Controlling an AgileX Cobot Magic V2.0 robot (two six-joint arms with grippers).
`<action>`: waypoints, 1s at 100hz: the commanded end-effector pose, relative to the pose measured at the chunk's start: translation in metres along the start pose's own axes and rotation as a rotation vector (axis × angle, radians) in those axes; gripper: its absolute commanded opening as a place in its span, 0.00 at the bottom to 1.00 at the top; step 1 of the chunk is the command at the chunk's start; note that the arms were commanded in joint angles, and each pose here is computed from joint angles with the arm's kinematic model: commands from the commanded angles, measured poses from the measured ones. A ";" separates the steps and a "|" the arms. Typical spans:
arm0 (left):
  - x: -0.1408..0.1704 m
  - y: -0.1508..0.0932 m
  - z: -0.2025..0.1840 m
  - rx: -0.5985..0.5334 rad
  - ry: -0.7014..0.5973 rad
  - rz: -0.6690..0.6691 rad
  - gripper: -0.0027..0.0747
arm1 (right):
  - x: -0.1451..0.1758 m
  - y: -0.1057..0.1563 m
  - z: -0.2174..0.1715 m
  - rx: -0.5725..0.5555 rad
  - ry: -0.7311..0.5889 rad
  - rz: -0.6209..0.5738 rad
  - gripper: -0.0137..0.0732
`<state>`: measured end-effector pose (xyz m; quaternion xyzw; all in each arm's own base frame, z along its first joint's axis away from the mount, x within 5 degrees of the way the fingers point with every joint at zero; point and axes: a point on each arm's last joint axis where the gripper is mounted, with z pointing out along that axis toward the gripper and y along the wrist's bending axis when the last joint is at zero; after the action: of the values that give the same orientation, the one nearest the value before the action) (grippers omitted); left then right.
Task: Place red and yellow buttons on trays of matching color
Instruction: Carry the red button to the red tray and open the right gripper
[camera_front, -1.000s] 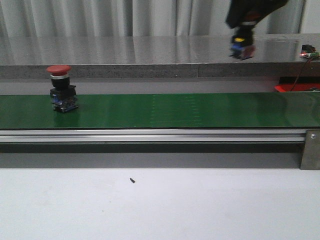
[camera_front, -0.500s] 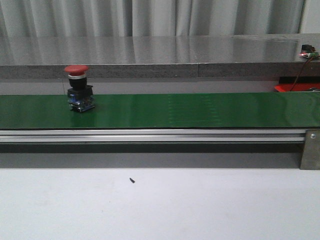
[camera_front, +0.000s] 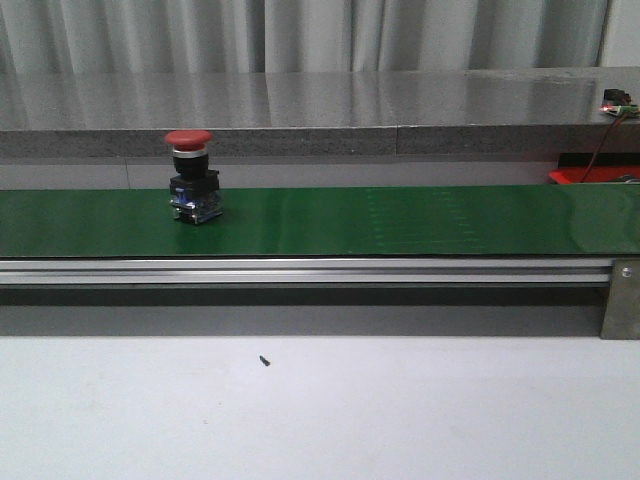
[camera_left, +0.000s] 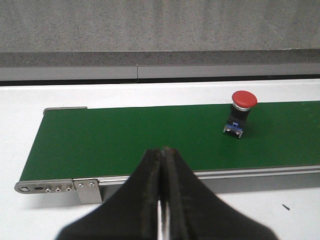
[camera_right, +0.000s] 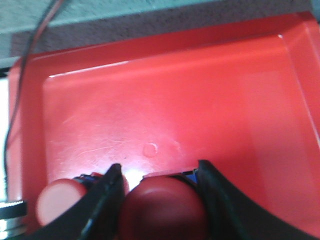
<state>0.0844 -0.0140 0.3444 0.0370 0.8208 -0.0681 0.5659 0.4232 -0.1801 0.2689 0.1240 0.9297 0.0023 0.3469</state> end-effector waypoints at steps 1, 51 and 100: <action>-0.013 0.000 -0.003 -0.002 -0.093 -0.010 0.01 | -0.018 -0.001 -0.016 0.024 -0.122 -0.001 0.29; -0.013 0.000 -0.003 -0.002 -0.093 -0.010 0.01 | -0.003 -0.010 0.027 0.032 -0.072 0.015 0.68; -0.013 0.000 -0.003 -0.002 -0.093 -0.010 0.01 | -0.019 0.030 -0.040 -0.043 -0.089 -0.084 0.76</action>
<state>0.0844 -0.0140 0.3444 0.0370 0.8208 -0.0681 0.5659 0.4282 -0.1697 0.2618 0.0990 0.9374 0.0071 0.3337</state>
